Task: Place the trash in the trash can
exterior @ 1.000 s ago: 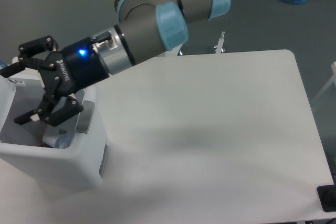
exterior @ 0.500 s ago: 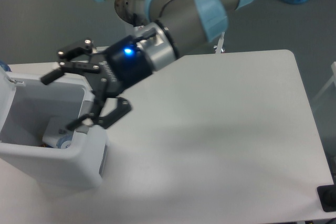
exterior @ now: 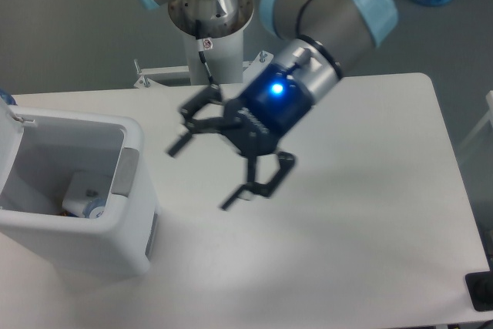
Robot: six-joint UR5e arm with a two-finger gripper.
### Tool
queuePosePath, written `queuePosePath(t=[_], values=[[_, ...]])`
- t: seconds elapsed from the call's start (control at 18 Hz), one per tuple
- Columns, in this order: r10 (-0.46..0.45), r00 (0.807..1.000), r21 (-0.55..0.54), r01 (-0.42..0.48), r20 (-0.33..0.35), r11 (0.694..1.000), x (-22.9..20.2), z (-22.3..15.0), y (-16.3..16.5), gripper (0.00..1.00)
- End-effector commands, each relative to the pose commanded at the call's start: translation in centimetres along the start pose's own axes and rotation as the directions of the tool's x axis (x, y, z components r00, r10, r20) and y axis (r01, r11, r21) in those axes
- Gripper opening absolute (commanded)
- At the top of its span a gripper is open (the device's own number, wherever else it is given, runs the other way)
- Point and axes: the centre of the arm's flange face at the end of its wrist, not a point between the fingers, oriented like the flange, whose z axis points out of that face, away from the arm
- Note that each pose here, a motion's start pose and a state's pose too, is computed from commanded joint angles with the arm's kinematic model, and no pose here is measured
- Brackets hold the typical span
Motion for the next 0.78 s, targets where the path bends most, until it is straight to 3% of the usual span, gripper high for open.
queuePosePath(t=[0.22,0.33,0.5,0.67,0.78], values=[[-0.022,0.993,-0.148,0.039,0.12,0.988,-2.9,-1.8,3.5,1.0],[0.021,0.985,-0.229,0.02,0.173,0.973,-4.1,-3.3,5.0,1.0],[0.061,0.977,-0.329,0.009,0.202,0.944,-5.6,-4.0,7.7,1.0],[0.101,0.968,-0.439,0.01,0.231,0.898,-7.0,-4.9,10.1,1.0],[0.156,0.963,-0.533,-0.016,0.218,0.846,-8.0,-5.0,12.2,1.0]])
